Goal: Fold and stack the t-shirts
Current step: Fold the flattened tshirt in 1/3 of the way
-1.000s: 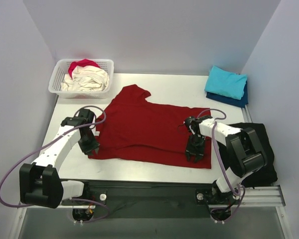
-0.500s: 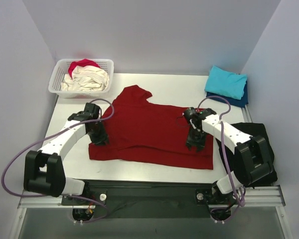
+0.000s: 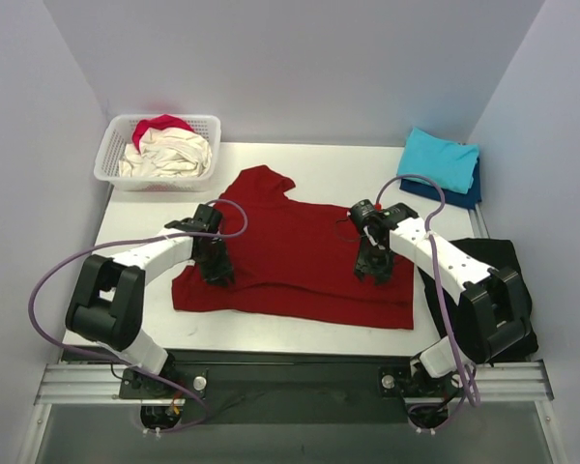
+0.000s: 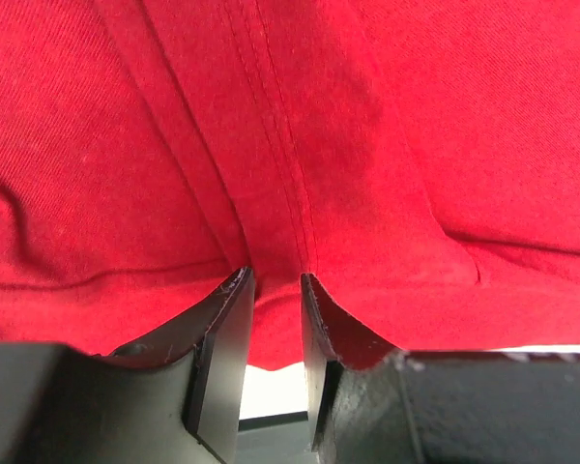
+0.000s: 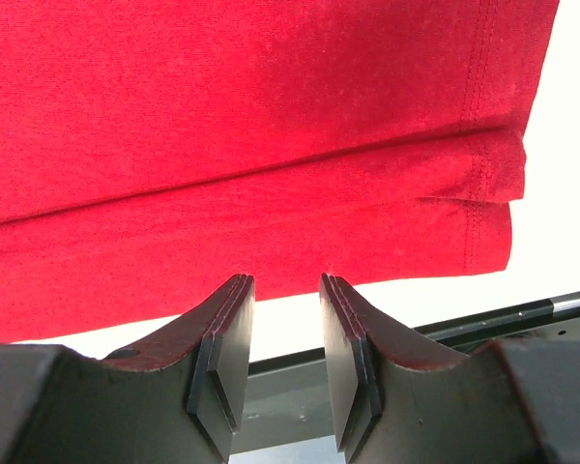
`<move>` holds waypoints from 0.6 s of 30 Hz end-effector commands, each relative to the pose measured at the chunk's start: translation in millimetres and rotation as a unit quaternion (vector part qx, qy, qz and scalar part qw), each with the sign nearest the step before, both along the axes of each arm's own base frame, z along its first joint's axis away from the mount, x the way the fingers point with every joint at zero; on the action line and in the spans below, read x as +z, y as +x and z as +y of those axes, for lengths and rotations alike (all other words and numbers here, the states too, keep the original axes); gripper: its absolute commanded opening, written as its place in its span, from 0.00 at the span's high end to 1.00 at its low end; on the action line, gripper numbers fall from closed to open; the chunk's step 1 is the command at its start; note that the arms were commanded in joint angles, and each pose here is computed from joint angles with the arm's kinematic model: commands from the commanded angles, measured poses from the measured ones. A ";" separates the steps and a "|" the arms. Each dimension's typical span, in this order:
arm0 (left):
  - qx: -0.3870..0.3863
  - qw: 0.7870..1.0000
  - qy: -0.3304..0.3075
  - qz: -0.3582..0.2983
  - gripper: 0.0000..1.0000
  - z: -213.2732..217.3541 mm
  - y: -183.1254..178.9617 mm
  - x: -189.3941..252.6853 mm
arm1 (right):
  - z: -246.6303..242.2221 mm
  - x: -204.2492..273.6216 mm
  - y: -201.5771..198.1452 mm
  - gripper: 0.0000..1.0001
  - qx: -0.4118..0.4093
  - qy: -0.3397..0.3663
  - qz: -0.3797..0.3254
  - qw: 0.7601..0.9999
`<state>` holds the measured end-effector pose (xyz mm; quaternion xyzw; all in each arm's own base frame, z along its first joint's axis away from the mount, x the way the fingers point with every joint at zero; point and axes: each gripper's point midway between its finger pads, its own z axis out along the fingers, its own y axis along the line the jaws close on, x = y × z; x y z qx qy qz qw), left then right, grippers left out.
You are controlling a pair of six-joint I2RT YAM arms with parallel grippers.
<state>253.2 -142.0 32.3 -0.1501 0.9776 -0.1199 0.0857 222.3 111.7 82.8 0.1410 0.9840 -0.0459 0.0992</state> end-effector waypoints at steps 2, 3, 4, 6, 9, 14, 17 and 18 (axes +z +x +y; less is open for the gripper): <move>0.006 1.000 -0.003 -0.019 0.63 -6.5 17.4 -2.8 | -10.7 7.2 -11.0 0.66 -0.008 -0.024 0.007 1.000; 0.005 1.000 0.001 -0.015 0.63 -6.0 16.4 -4.5 | -10.7 7.6 -10.5 0.66 -0.008 -0.024 0.005 1.000; 0.004 1.000 0.004 -0.009 0.63 -5.6 14.8 -7.3 | -10.7 7.6 -10.5 0.66 -0.008 -0.024 0.005 1.000; 0.004 1.000 0.014 -0.002 0.63 -3.8 12.0 -10.7 | -11.1 8.2 -10.1 0.66 -0.010 -0.024 0.003 1.000; -0.001 1.000 0.020 0.004 0.72 -3.0 8.8 -14.0 | -10.8 7.7 -11.8 0.66 -0.012 -0.022 0.005 1.000; -0.007 1.000 0.021 -0.006 1.00 -5.1 15.8 -6.5 | -11.6 5.8 -14.5 0.66 -0.017 -0.023 0.008 1.000; -0.015 0.999 0.023 -0.025 1.00 -7.8 25.5 10.4 | -12.3 5.7 -14.1 0.67 -0.018 -0.024 0.006 1.000; -0.018 0.999 0.022 -0.045 1.00 -11.2 35.7 23.4 | -12.7 5.4 -14.8 0.67 -0.018 -0.025 0.007 0.999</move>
